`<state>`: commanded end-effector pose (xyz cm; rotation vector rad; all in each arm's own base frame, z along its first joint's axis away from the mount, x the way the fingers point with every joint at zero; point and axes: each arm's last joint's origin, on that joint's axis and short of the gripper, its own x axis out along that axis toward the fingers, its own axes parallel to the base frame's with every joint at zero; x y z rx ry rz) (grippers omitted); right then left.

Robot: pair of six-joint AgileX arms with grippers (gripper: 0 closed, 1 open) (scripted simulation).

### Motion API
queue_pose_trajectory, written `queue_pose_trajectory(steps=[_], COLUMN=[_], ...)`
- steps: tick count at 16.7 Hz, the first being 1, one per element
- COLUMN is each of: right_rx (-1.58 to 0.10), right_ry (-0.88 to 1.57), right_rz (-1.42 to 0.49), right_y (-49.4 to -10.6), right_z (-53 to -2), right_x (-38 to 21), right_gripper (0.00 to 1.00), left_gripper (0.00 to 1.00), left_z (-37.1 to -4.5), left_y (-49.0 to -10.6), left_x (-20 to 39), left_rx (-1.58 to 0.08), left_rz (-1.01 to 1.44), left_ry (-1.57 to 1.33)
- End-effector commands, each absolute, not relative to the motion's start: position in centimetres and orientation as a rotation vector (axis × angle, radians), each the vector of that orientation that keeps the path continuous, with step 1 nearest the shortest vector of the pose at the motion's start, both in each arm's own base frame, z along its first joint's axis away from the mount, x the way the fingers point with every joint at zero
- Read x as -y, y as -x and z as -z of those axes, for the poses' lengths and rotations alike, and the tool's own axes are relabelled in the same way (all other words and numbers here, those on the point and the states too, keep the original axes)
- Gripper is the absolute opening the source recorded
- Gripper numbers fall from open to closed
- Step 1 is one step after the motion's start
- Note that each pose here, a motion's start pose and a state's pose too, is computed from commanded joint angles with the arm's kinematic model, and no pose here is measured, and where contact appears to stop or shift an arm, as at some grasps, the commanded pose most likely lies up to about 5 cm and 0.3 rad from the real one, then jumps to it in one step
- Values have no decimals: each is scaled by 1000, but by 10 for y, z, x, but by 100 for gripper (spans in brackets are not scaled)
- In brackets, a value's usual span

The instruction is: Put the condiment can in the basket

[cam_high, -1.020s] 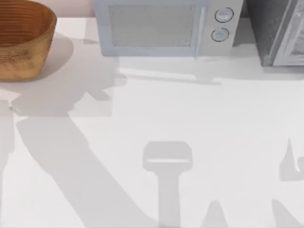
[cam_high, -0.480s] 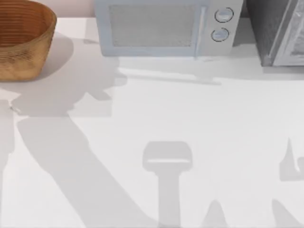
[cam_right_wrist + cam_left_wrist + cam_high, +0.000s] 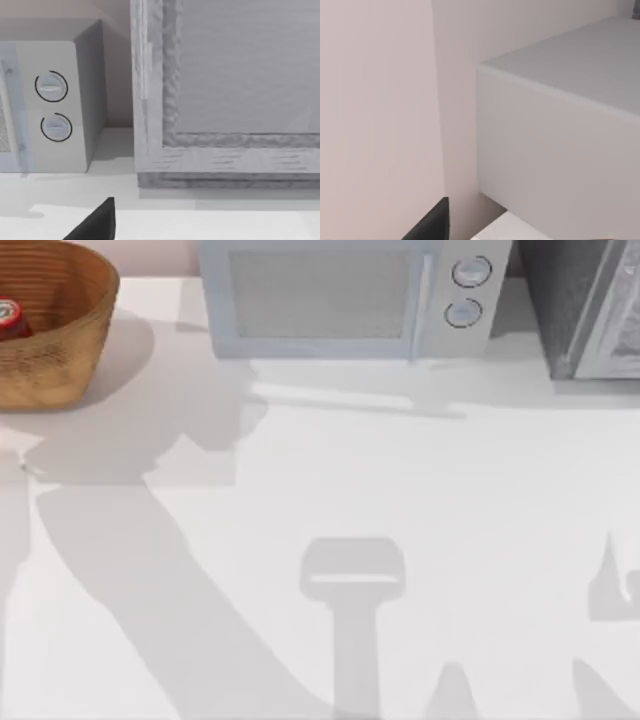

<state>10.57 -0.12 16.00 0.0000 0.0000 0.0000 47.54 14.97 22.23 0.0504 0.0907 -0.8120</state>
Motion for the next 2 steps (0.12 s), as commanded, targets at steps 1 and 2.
queue_pose_trajectory(steps=[1,2], right_rx=[0,0], right_ry=[0,0], right_rz=[0,0], right_y=[-106,-106], right_z=[-160,-160], right_x=[1,1], right_gripper=[100,100], left_gripper=[100,100], left_z=[-222,-222], left_y=[-475,-475], left_x=[-150,-150], left_rx=[-91,-91], left_rz=[812,812], left_ry=[-50,-50])
